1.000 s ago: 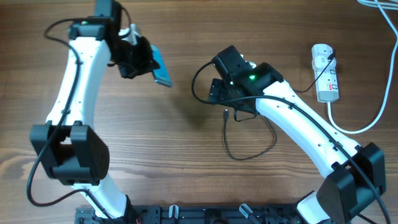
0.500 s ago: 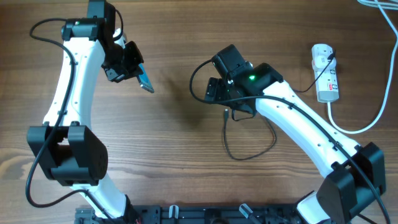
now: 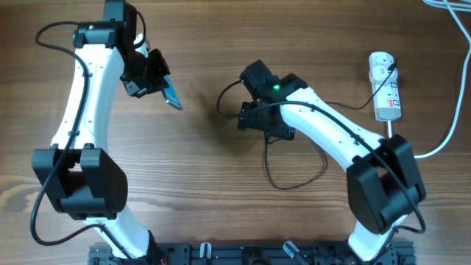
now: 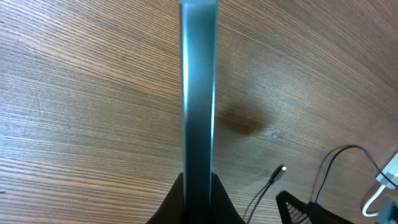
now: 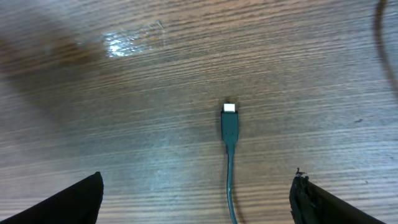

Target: Plug charger to phone and switch on socket

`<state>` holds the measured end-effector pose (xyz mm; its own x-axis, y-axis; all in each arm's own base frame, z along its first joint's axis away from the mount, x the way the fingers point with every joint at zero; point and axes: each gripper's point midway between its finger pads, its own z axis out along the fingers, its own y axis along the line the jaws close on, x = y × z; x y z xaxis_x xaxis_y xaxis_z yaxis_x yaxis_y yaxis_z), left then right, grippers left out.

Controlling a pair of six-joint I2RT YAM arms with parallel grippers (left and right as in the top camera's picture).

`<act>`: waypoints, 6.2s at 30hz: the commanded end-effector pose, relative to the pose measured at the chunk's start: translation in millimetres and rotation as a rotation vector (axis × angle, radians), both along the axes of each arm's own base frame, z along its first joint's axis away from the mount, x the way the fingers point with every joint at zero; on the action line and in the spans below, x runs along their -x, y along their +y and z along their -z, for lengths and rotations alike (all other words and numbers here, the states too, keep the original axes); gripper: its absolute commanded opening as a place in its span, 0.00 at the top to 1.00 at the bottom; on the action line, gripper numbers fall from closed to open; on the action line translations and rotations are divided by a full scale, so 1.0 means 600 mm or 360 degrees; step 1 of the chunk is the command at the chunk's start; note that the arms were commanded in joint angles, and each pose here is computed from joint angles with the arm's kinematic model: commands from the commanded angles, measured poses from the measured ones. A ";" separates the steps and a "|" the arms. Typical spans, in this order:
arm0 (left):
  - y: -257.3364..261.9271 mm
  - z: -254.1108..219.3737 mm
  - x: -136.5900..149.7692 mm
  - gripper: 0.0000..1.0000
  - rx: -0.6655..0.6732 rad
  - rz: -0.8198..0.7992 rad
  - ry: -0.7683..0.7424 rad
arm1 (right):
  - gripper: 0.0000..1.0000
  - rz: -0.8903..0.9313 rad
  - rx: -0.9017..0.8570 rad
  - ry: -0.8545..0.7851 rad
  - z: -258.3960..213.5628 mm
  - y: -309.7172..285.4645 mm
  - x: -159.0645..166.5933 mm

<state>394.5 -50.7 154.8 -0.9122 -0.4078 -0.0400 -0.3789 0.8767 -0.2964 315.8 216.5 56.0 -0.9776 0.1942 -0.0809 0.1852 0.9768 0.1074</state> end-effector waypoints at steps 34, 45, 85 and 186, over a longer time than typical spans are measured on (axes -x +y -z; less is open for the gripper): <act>0.000 -0.011 -0.004 0.96 -0.0014 0.0027 -0.0038 | 0.73 -0.0076 0.0279 0.0234 0.115 -0.039 0.025; 0.000 -0.011 -0.003 0.96 -0.0014 0.0027 -0.0036 | 0.79 -0.0081 0.0265 0.0264 0.115 -0.038 0.032; 0.001 -0.010 0.000 0.96 -0.0014 0.0027 -0.0023 | 0.78 -0.0167 0.0177 0.0404 0.147 -0.028 0.049; -0.347 -0.183 0.023 0.96 0.1227 0.1148 -0.0687 | 0.96 -0.0325 -0.0559 -0.0400 -0.269 0.061 0.029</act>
